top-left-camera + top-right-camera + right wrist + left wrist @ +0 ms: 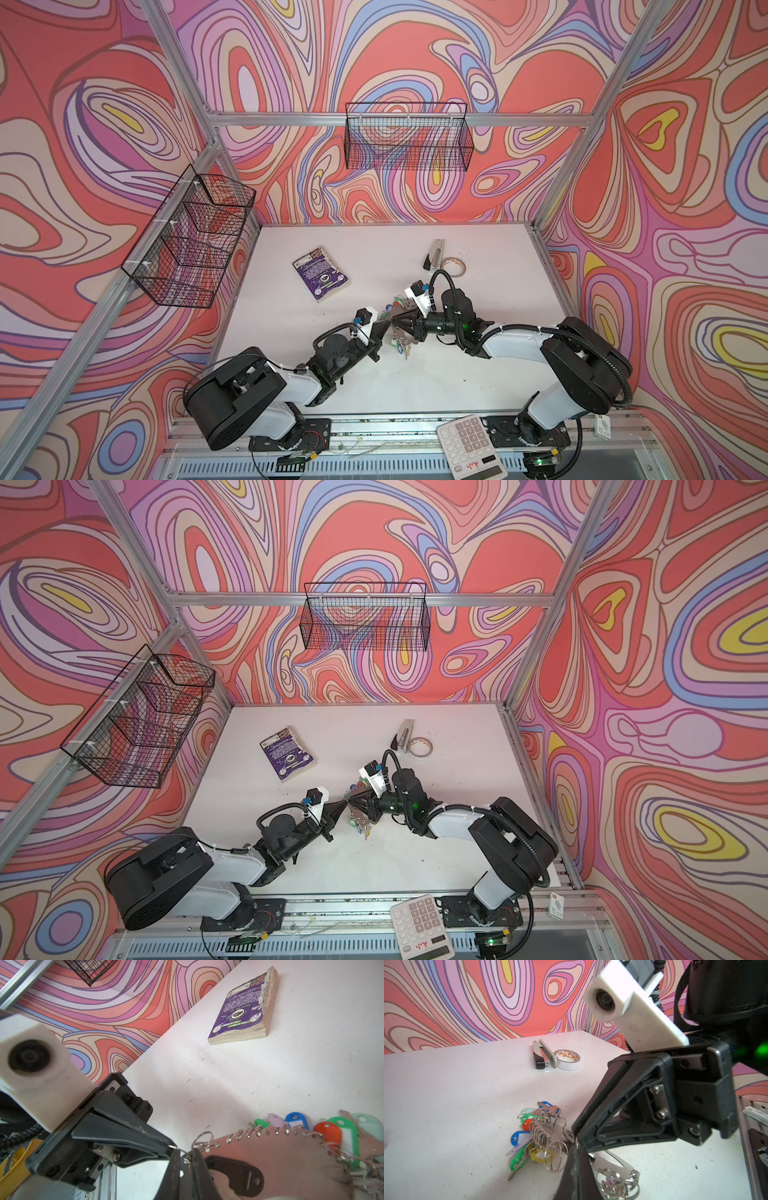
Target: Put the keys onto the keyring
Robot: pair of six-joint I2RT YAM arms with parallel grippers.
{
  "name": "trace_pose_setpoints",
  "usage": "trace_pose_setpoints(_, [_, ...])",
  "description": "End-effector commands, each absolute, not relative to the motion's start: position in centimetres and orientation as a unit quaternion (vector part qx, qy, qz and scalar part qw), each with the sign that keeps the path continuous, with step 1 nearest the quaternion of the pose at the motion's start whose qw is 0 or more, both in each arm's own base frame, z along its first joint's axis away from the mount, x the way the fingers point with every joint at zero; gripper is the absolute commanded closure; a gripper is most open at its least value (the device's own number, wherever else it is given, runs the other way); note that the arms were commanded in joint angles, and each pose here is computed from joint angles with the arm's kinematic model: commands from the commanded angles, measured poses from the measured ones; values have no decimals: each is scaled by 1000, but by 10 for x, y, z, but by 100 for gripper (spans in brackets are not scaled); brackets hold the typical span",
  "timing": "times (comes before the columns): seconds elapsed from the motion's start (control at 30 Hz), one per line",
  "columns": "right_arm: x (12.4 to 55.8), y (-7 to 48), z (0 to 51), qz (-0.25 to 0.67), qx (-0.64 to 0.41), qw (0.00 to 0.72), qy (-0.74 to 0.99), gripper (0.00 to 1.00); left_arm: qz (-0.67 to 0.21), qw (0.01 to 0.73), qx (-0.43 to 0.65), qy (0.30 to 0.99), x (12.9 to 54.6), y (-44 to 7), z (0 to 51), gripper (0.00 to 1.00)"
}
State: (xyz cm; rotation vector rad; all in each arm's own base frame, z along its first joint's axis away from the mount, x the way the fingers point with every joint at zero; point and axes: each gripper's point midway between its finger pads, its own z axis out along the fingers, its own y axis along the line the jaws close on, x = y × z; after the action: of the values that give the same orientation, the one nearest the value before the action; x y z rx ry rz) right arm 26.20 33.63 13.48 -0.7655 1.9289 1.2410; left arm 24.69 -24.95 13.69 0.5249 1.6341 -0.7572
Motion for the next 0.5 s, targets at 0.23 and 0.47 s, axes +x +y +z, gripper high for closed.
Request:
trace_pose_setpoints(0.23, [253, 346, 128, 486, -318, 340, 740, 88, -349, 615, 225, 671, 245, -253, 161, 100])
trace_pose_setpoints(0.47, [250, 351, 129, 492, -326, 337, 733, 89, -362, 600, 242, 671, 240, -261, 156, 100])
